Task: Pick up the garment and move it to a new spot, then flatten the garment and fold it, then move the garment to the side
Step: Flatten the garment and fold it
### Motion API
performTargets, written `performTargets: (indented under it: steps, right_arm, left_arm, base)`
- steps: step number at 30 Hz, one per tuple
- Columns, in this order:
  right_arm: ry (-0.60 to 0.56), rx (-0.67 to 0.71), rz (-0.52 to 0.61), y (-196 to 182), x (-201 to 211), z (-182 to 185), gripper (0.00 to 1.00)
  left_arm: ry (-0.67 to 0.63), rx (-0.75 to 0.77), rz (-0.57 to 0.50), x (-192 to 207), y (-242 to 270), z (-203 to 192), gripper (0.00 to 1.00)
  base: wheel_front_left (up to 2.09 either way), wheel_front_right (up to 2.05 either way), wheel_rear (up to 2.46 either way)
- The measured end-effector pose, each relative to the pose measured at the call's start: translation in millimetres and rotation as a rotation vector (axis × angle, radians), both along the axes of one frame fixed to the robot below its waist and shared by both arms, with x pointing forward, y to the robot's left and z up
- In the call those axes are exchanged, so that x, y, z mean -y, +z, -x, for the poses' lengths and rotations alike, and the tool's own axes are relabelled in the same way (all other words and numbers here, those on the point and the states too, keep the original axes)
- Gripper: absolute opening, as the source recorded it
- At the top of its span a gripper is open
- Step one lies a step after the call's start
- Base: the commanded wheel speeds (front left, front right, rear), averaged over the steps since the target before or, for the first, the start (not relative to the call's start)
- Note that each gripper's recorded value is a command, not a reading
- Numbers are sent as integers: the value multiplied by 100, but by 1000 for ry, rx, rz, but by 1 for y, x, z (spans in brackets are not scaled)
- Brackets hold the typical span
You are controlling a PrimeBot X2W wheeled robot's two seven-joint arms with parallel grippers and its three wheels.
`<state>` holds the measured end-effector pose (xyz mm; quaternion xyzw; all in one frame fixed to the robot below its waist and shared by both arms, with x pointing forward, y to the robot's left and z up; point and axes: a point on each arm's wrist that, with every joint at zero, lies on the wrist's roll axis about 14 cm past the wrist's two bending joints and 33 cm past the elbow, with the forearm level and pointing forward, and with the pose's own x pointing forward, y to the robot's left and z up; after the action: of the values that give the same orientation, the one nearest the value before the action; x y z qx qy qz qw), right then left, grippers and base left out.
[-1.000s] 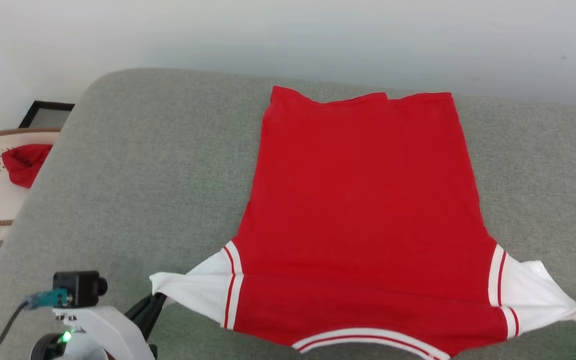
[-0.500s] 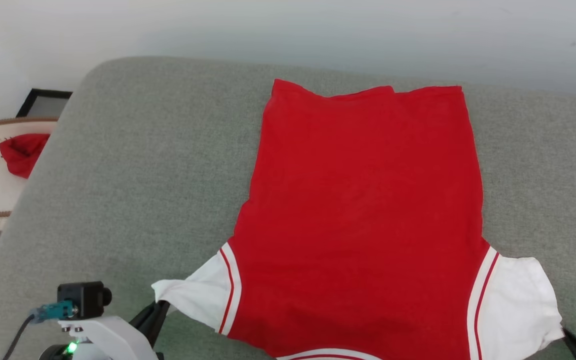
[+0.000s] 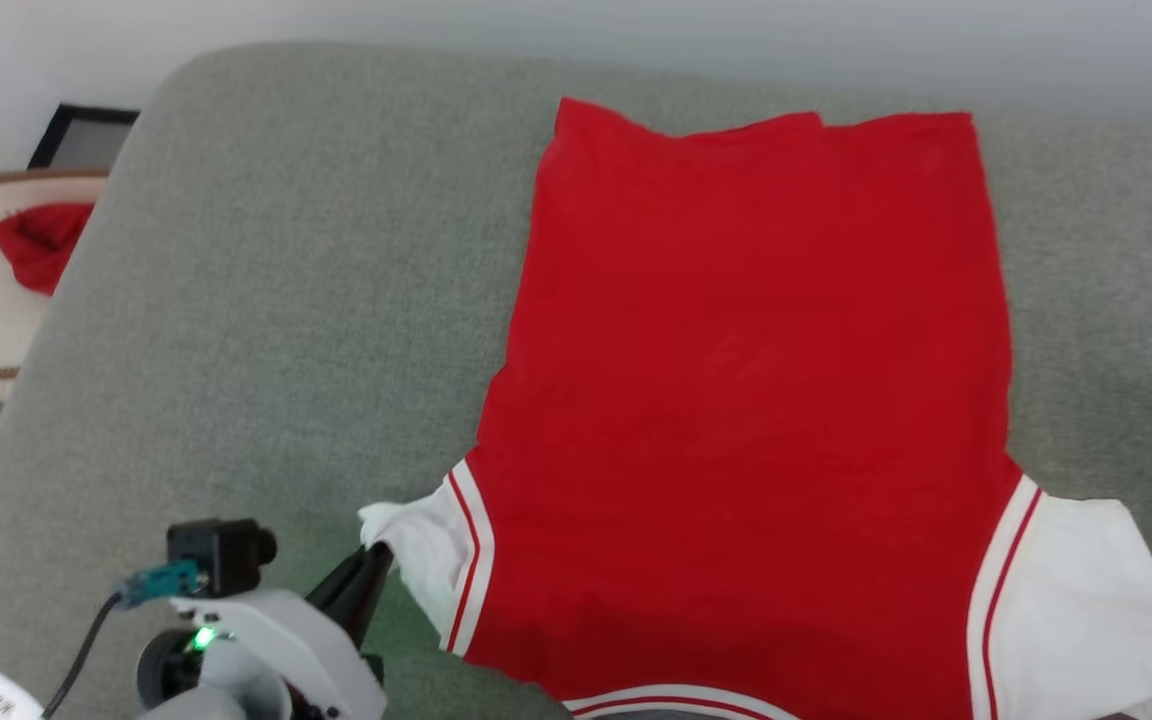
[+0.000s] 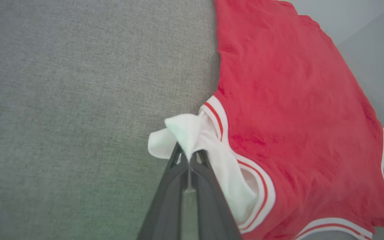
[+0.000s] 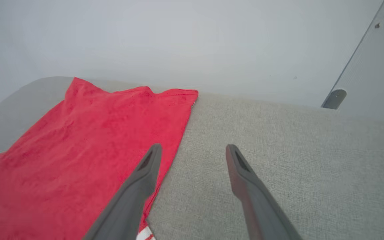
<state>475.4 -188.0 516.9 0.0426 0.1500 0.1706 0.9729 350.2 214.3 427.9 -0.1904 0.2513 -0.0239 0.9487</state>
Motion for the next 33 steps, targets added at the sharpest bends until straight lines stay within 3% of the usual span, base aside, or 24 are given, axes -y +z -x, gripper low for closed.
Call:
performTargets:
  steps: [8, 20, 33]
  right_arm:
    - [37, -17, 36, 3, -35, -79, 100]
    - [39, -293, 172, -56, -60, -161, 100]
    - [36, -593, 231, -135, -98, -202, 100]
  left_arm:
    - [-14, 37, 7, 10, -2, -15, 0]
    - [10, 33, 39, 16, -17, -19, 0]
    - [55, -27, 59, 9, -44, -16, 0]
  base:
    - [0, 0, 0]
    - [0, 0, 0]
    - [0, 0, 0]
